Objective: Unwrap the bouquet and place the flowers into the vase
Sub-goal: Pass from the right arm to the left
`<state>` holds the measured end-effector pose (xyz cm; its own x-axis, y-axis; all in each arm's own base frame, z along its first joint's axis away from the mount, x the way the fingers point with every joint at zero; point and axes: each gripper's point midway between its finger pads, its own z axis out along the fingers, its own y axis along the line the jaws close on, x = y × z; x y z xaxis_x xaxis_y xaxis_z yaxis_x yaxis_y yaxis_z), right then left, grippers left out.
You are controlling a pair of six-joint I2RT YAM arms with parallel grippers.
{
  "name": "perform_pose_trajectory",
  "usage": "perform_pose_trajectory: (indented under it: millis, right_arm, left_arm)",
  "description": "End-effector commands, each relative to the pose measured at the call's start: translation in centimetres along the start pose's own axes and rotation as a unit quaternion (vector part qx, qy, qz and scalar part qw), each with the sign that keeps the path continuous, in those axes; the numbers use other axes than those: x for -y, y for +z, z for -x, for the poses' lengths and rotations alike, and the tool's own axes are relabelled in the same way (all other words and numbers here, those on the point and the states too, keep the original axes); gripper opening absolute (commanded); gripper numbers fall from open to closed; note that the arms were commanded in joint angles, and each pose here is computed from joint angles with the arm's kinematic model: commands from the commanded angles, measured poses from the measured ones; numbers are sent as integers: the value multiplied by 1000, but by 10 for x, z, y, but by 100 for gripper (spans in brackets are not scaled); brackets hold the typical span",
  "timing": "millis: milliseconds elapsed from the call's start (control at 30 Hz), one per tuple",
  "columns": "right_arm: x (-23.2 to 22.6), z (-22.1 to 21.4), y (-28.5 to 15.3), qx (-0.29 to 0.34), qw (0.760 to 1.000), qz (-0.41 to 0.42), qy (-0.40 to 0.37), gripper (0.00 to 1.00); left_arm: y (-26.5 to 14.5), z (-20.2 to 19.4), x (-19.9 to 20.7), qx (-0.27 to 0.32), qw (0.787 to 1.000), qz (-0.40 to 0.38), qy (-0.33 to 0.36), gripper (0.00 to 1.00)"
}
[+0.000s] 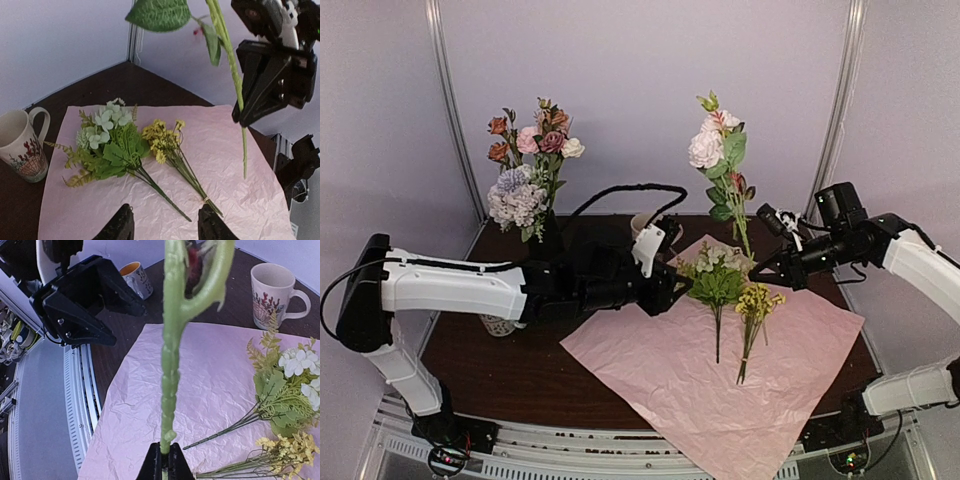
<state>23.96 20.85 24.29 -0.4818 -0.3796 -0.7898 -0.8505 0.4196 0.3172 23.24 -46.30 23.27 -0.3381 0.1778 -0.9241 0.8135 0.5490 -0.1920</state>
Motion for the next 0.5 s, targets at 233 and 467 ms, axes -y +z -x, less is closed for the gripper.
perform_pose_trajectory:
  millis: [233, 467]
  right_arm:
    - [-65, 40, 9, 62, 989, 112, -70, 0]
    - [-71, 43, 16, 59, 988, 115, -78, 0]
  left_arm:
    - [-22, 119, 52, 175, 970, -157, -64, 51]
    - [-29, 126, 66, 223, 950, -210, -61, 46]
